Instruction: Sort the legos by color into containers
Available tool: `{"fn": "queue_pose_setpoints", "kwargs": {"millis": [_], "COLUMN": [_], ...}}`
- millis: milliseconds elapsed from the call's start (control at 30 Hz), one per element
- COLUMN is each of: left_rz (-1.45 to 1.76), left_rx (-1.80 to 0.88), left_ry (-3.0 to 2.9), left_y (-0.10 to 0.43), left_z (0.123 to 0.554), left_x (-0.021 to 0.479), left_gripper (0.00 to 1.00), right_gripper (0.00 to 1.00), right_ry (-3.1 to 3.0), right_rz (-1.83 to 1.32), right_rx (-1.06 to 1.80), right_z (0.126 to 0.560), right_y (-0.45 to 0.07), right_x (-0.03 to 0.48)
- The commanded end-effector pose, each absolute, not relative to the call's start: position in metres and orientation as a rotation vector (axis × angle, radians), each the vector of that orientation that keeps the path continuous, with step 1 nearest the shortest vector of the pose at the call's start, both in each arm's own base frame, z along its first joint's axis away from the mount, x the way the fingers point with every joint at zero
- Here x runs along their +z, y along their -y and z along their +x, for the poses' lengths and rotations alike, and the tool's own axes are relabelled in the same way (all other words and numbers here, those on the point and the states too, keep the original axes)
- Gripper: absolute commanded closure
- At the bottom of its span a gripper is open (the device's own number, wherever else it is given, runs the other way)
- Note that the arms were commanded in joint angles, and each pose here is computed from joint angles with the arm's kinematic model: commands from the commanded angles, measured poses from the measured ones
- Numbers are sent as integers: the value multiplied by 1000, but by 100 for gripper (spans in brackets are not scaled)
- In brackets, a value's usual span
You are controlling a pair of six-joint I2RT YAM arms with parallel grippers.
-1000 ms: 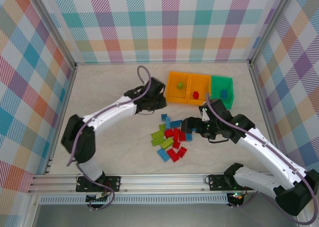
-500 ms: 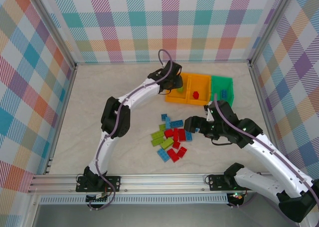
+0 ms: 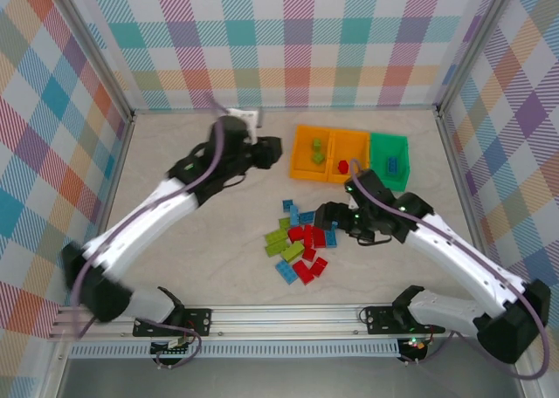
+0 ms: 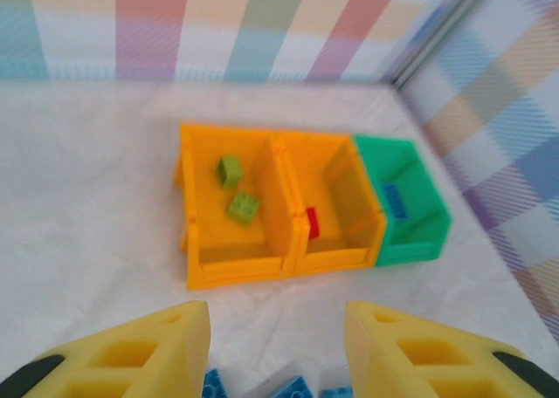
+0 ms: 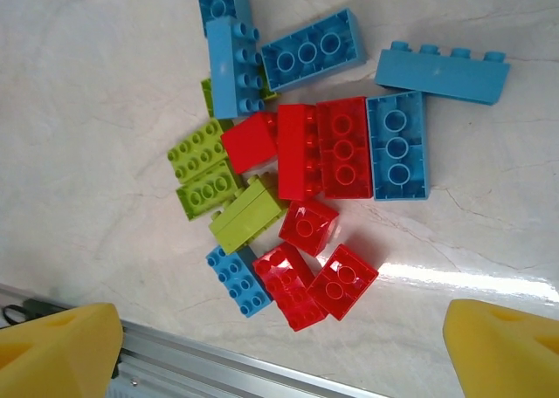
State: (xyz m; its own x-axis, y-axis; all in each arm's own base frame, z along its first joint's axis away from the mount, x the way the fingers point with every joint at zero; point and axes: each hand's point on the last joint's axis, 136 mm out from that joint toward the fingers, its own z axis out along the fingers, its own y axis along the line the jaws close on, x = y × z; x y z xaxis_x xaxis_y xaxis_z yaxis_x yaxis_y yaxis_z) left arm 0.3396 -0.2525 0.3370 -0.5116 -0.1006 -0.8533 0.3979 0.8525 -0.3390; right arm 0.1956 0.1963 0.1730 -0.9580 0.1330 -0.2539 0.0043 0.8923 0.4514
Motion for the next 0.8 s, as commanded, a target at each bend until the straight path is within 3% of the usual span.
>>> {"fn": "queue_pose_setpoints", "kwargs": {"millis": [0,133,267,333,567,767], "left_rz": [496,856,1152,1205,1294,1293], "left_rx": [-455,-349,-344,-354,-450,-424], "left_ry": [-1948,-1892,-1820,-1780,-1701,-1723], "left_y": [221,189,174,170,178,176], "left_z": [295,229,174,161,140,145], "left_x": [326,295,256,246,234,230], "left_gripper": [53,41,10,0,0,0], "right_gripper": [6,7,7,12,29,34], "right_ry": [-2781,-2845,-2870,-2860,-2923,-2942], "right_rz": [19,-62,-82,-102,-150,-140], "right_rx": [624,520,438,374,54,-59], "right_z": [206,215,236,250,290,302], "right_y": [-220,-249,-269,-275,-288,-290], "right_x": [175,154,134,126,89,66]}}
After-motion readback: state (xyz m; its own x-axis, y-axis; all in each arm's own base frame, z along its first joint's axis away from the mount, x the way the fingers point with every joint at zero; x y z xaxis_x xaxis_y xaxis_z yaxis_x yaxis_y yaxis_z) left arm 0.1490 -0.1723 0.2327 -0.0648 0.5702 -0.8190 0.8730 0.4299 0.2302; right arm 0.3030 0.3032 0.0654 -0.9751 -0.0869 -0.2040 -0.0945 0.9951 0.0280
